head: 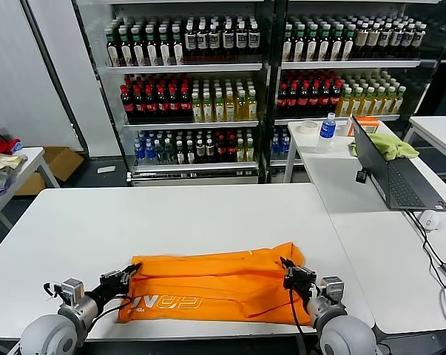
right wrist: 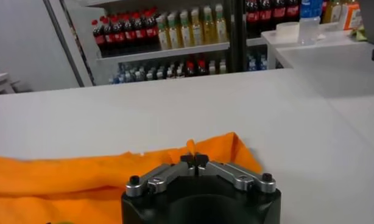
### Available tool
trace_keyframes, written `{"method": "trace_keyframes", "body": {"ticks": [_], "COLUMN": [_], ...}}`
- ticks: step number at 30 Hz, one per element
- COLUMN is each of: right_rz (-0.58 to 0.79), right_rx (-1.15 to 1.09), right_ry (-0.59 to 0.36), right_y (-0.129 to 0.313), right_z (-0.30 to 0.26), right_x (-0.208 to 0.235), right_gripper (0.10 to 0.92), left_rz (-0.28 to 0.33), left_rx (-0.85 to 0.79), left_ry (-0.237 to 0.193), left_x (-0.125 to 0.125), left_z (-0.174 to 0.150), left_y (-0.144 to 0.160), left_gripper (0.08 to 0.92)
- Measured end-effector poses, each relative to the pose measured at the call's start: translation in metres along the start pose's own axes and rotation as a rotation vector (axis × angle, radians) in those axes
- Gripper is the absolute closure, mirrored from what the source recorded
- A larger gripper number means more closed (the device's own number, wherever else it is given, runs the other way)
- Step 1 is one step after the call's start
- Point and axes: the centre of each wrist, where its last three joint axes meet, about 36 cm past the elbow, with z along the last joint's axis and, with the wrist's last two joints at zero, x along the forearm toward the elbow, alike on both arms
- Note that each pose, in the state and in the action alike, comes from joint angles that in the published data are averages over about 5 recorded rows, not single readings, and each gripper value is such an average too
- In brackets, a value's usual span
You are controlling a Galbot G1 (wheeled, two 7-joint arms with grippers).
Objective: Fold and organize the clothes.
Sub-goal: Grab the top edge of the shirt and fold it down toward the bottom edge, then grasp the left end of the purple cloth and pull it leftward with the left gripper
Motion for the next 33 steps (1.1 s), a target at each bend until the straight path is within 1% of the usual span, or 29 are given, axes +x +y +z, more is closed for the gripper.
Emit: {"method": "trace_keyframes", "body": {"ticks": [3, 6, 12, 15, 20, 26, 29, 33], "right_rz": [-0.001, 0.001, 0.011, 0.022, 0.045, 0.073, 0.081, 0.09], "right_rx": [0.001, 0.002, 0.009, 0.011, 0.008, 0.008, 0.01, 0.011], "right_ry": [0.006, 0.011, 0.019, 0.018, 0.014, 0.008, 0.003, 0.002], "right_y": [0.0, 0.0, -0.003, -0.004, -0.006, -0.008, -0.008, -0.007], "right_z": [0.001, 0.001, 0.0, -0.001, -0.001, -0.001, -0.002, -0.002], "right_x": [0.002, 0.004, 0.012, 0.018, 0.03, 0.043, 0.047, 0.05], "right_gripper": [0.89, 0.816, 0.643, 0.556, 0.409, 0.245, 0.207, 0.2], "left_rz": [-0.004, -0.01, -0.027, -0.043, -0.095, -0.167, -0.193, -0.215], "left_rx": [-0.007, -0.015, -0.025, -0.037, -0.042, -0.017, 0.0, 0.018], "left_ry": [0.011, 0.023, 0.041, 0.036, 0.011, 0.002, 0.003, 0.015], "left_x": [0.001, 0.003, 0.009, 0.013, 0.019, 0.025, 0.028, 0.031], "left_z": [0.0, -0.001, -0.005, -0.013, -0.026, -0.021, -0.012, 0.0], "left_y": [-0.002, -0.004, -0.009, -0.013, -0.02, -0.04, -0.052, -0.064], "left_gripper": [0.909, 0.854, 0.683, 0.596, 0.449, 0.276, 0.206, 0.179]}}
